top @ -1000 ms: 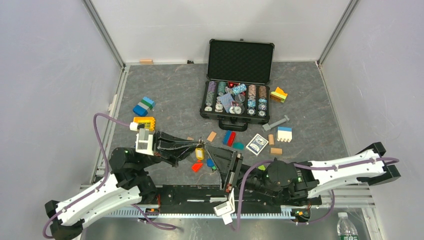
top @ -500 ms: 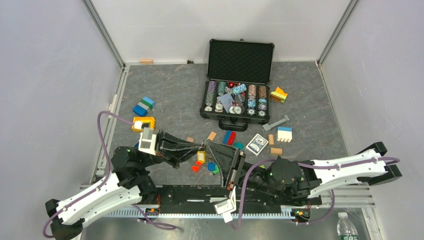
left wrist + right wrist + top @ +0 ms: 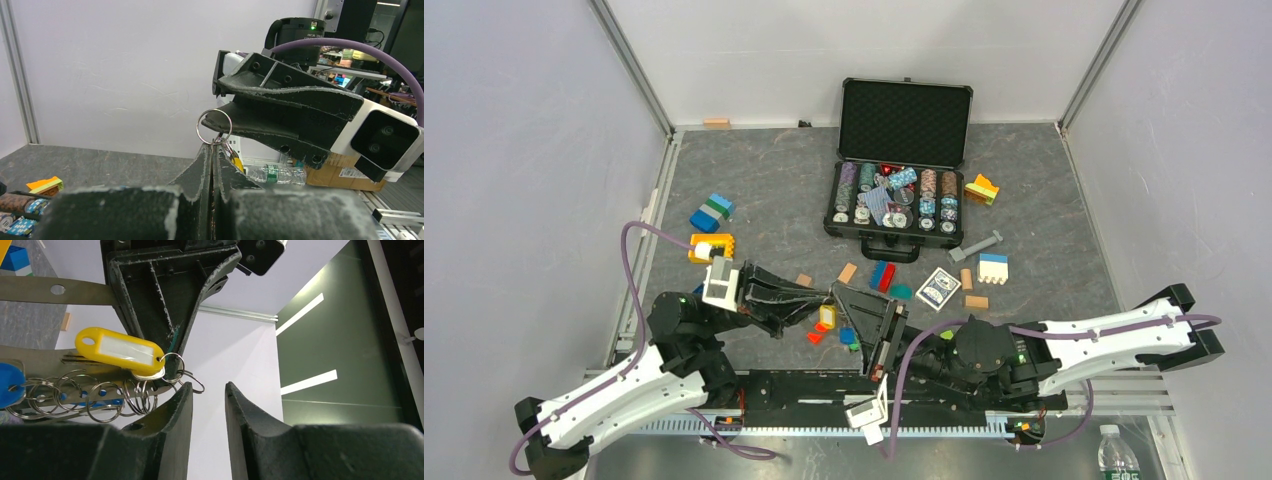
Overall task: Remove the keys from the keyring
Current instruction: Remove the key from the keyring.
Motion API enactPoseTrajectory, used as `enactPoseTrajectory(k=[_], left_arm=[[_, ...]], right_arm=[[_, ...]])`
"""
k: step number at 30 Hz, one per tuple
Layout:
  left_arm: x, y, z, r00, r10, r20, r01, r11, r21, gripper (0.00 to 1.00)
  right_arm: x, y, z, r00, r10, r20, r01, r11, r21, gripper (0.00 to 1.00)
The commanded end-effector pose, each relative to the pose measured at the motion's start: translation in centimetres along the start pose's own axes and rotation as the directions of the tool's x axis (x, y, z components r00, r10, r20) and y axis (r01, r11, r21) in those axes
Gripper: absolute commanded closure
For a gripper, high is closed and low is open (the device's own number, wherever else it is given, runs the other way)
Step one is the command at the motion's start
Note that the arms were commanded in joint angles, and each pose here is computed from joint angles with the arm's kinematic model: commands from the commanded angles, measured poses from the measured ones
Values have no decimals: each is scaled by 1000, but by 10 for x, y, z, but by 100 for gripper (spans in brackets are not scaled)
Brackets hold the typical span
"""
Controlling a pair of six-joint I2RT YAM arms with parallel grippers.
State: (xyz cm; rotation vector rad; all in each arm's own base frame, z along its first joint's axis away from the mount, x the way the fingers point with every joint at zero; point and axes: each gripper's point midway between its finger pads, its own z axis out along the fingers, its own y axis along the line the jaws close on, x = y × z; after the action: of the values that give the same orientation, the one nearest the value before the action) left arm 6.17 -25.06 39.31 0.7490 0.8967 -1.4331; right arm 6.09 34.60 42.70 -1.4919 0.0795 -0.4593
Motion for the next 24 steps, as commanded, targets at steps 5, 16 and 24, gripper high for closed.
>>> enactPoseTrajectory(k=[5, 16, 24], left_arm=[[-30, -13, 6, 996, 5, 89, -10, 999, 48, 98], [-27, -12, 7, 997, -4, 80, 0, 999, 48, 98], [-27, -11, 7, 997, -5, 80, 1, 999, 46, 98]], right_arm=[[3, -17, 1, 1000, 21, -9, -21, 999, 28, 67], [3, -12, 3, 1000, 22, -19, -22, 1000, 0, 86], [6, -12, 2, 998, 45, -38, -44, 999, 14, 100]])
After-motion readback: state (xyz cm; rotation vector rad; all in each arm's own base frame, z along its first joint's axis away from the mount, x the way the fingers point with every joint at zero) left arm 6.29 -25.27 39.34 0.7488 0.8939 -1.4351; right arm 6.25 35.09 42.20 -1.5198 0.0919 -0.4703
